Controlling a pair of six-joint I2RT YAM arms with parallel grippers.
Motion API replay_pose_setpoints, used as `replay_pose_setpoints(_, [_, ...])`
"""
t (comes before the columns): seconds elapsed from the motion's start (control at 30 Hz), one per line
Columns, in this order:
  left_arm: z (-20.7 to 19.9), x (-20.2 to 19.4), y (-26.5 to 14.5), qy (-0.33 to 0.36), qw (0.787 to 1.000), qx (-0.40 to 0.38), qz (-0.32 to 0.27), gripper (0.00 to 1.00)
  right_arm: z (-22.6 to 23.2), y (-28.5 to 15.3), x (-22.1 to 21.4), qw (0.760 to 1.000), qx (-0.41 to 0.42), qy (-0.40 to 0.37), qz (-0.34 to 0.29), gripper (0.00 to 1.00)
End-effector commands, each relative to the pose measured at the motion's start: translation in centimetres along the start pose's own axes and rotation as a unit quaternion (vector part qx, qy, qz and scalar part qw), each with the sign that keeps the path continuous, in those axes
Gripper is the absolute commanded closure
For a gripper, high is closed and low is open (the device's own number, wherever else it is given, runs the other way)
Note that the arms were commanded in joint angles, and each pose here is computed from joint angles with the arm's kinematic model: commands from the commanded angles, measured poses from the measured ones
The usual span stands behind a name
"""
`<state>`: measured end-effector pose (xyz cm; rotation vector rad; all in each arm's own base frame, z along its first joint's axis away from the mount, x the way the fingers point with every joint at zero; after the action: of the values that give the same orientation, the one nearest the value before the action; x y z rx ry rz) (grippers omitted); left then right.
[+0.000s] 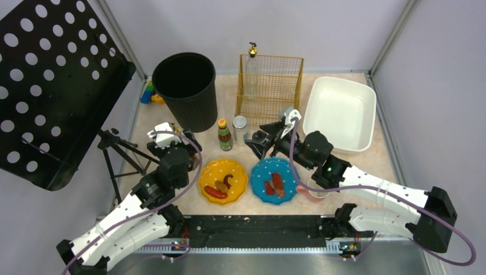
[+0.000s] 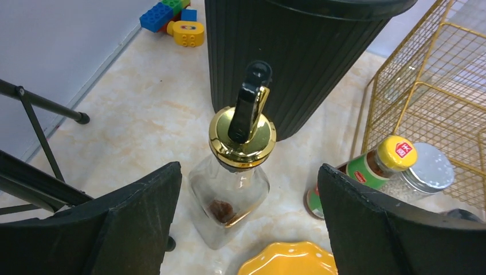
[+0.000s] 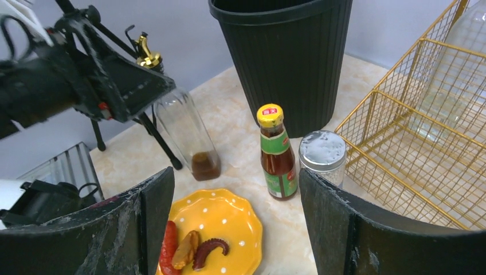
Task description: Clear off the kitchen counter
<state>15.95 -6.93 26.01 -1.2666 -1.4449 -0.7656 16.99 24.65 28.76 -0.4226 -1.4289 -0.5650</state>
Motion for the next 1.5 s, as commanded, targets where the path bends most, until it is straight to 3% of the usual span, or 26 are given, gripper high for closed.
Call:
replay_pose_setpoints(0.0, [-0.9, 0.3, 1.0, -0.023, 0.999, 0.023, -0.039, 0.09, 1.0, -0.6, 1.8, 0.999, 0.031, 0.013, -0.043, 0.22])
replay_pose_setpoints(0.3, [-1.6, -1.3, 2.3, -0.006, 0.997, 0.061, -0.044, 0.19, 1.2, -2.0, 2.1, 0.998, 0.043, 0.015, -0.047, 0.22])
replay_pose_setpoints(0.67, [-1.3, -1.6, 2.5, -0.019, 0.995, 0.076, -0.061, 0.41, 1.3, -2.2, 0.8, 0.998, 0.052, 0.028, -0.031, 0.23])
replay_pose_setpoints(0.9, [-1.1, -1.6, 2.6, -0.012, 0.994, 0.083, -0.07, 0.63, 1.3, -2.3, 0.0, 0.998, 0.051, 0.035, -0.021, 0.23])
replay_pose_setpoints(1.0, [-1.1, -1.3, 2.5, -0.025, 0.993, 0.085, -0.081, 0.67, 1.3, -2.2, -0.4, 0.998, 0.05, 0.038, -0.017, 0.23])
replay_pose_setpoints(1.07, [-1.0, -0.9, 2.5, -0.03, 0.992, 0.088, -0.086, 0.95, 1.3, -2.2, -0.7, 0.998, 0.05, 0.04, -0.013, 0.23])
replay_pose_setpoints(1.1, [-1.0, -0.7, 2.4, -0.035, 0.991, 0.09, -0.088, 1.0, 1.3, -2.2, -0.7, 0.998, 0.05, 0.041, -0.012, 0.23])
replay_pose_setpoints(1.47, [-1.9, 3.7, 0.7, -0.035, 0.997, 0.03, -0.055, 1.0, 1.0, -2.8, -0.3, 0.998, 0.034, 0.041, -0.012, 0.23])
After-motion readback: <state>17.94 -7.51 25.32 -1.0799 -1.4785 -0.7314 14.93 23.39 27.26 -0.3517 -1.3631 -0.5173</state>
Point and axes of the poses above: each gripper's point midway between its finger pads, its own y axis out along the fingers, its own z axis along the line the jaws close on, x = y × z, the point moved 9 cm from there along -y, back along the fingers, and after that the axes turned 5 degrees about -y, right-handed, at the moved point
